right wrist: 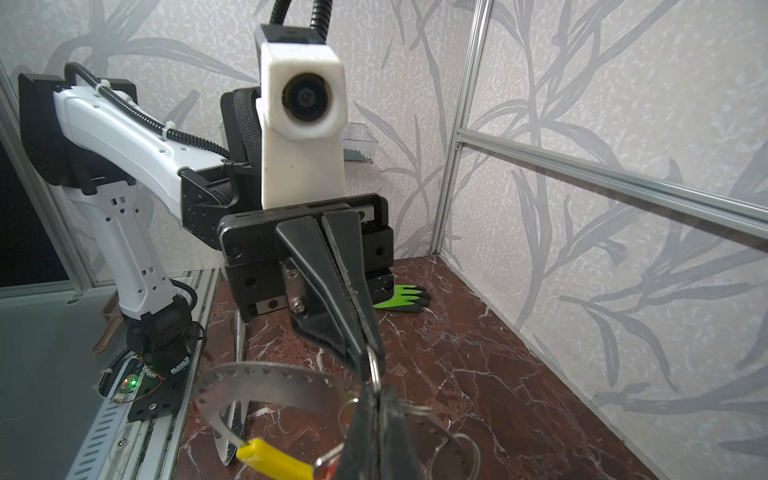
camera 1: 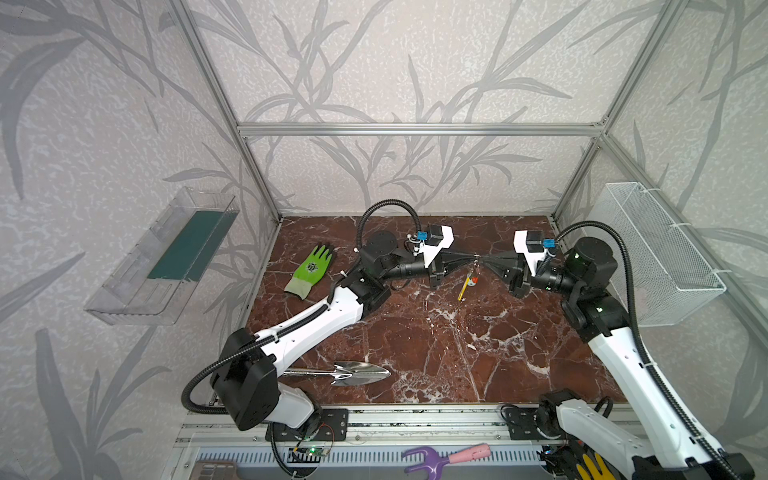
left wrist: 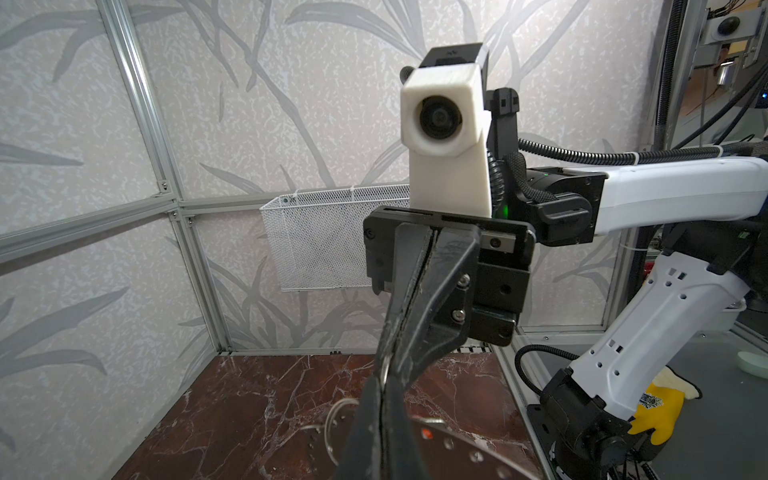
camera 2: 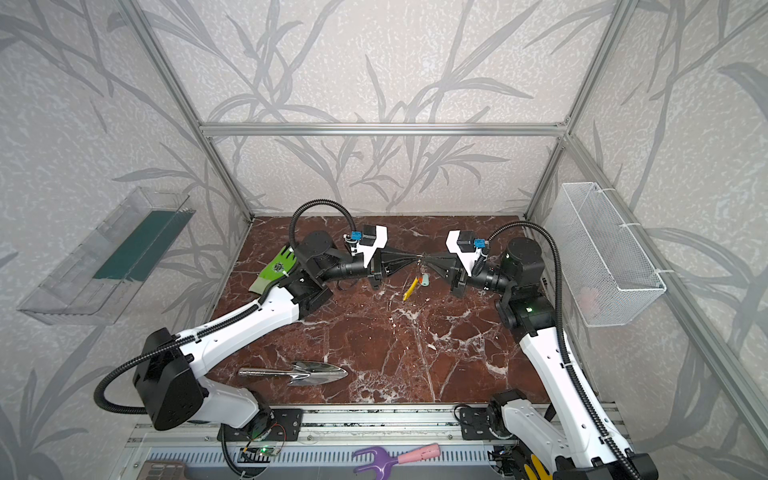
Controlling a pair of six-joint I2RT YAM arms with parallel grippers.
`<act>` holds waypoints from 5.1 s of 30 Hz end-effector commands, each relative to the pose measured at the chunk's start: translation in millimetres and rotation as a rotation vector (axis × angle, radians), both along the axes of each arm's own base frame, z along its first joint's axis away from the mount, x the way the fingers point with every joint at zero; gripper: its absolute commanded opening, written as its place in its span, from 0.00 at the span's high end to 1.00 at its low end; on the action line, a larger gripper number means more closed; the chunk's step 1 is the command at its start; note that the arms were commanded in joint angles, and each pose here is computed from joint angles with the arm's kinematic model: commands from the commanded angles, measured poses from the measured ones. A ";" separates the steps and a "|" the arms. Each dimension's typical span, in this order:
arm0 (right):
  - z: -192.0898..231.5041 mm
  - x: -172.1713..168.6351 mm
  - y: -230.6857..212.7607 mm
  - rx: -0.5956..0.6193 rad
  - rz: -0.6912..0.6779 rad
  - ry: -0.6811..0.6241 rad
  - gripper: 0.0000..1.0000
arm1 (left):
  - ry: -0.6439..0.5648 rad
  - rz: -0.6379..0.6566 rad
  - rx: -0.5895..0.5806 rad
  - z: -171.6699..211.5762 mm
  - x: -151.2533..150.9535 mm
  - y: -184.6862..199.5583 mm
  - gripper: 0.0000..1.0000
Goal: Put the keys on the keyring
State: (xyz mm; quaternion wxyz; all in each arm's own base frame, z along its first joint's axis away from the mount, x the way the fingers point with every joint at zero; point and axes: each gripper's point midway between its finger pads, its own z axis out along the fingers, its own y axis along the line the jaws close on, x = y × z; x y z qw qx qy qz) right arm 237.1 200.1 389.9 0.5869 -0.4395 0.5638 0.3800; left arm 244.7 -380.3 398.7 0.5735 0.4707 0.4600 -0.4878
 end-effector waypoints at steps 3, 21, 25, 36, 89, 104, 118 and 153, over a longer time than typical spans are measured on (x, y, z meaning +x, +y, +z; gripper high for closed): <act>3.0 -7.9 1.7 -0.014 0.026 -0.010 1.00 | -0.033 -0.012 -0.004 7.4 -2.8 -0.2 1.00; -30.2 -7.9 -13.3 -0.340 -0.100 0.120 1.00 | -0.339 0.060 0.537 -31.2 -5.4 5.7 0.75; -30.1 -7.8 -9.8 -0.348 -0.094 0.116 1.00 | -0.349 0.056 0.540 -33.0 -6.7 -1.4 0.75; -29.4 -7.3 -3.8 -0.342 -0.078 0.111 1.00 | -0.338 0.049 0.521 -33.4 -5.7 -8.8 0.77; -18.4 6.0 2.3 -0.062 -0.099 0.062 0.89 | -0.202 0.100 0.087 27.5 -4.5 -2.2 1.00; -23.8 7.6 0.9 -0.137 -0.104 0.078 1.00 | -0.209 0.023 0.087 22.3 -16.7 -4.1 1.00; -12.4 -0.4 -7.4 -0.214 -0.135 0.025 1.00 | -0.227 0.022 0.232 -2.5 -16.4 -1.0 1.00; -150.7 48.3 86.7 -0.594 0.063 0.091 1.00 | 0.030 0.768 0.280 -97.2 71.4 149.6 0.36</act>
